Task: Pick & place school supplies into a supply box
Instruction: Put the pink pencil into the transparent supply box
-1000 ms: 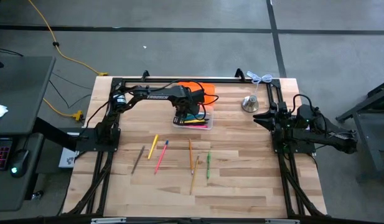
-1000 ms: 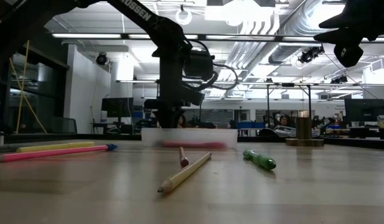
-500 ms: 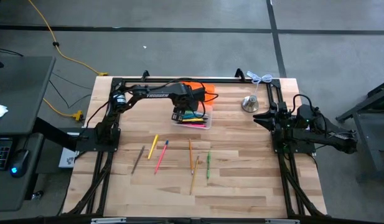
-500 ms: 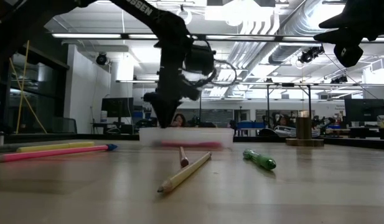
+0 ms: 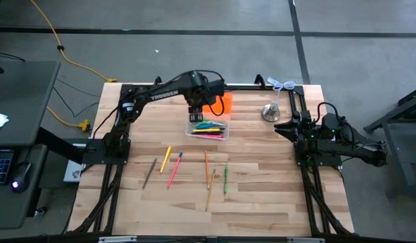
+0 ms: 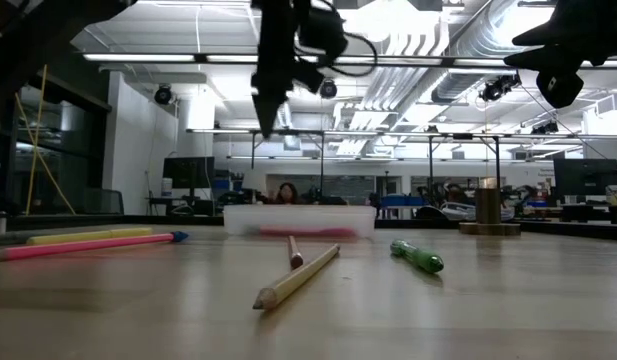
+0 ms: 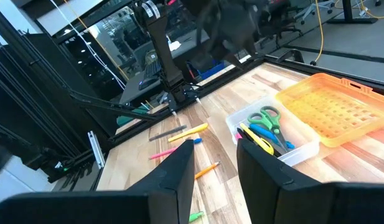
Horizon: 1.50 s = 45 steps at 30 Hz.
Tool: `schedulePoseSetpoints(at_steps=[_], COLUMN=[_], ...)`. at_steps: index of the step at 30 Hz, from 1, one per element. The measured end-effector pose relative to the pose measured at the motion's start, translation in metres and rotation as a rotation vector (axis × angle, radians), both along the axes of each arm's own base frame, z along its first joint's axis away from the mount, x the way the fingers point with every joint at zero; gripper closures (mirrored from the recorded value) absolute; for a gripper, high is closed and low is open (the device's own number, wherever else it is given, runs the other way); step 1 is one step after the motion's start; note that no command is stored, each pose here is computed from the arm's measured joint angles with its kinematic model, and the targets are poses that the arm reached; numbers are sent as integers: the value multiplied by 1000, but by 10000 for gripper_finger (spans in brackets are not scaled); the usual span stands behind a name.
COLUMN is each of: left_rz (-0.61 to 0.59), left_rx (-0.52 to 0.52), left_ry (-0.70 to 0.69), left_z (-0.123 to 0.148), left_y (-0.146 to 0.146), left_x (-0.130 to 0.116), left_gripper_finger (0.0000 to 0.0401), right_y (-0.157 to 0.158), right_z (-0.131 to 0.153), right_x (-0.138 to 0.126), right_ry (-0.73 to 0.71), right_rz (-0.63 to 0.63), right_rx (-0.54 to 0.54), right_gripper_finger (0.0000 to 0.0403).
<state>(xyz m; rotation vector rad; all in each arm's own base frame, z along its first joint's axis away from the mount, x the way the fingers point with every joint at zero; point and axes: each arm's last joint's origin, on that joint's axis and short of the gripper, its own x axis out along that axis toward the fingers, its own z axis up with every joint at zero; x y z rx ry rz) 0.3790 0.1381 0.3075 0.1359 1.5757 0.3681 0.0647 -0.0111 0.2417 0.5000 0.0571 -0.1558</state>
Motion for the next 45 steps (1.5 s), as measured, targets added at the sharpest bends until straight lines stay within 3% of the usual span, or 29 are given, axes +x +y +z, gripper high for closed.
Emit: schedulePoseSetpoints(at_steps=[3,9,17,32,45], left_rz=[132,276,372,404,532], left_rx=[-24,-187,-210,-258,-297], left_ry=[-135,-289,-405,-448,-474], left_z=[20,51,79,86,86], left_y=[-3,-19,-54,-112,-144], left_x=[-2,-17,-28,-26,-25], left_gripper_finger=[213,213,213,213,213], right_y=[0,0,0,0,0], right_z=[0,0,0,0,0], right_x=[0,0,0,0,0], right_ry=[0,4,5,5,5], right_rz=[0,-1,-8,-7,-7], right_rx=[0,1,0,0,0], right_gripper_finger=[304,304,304,304,304])
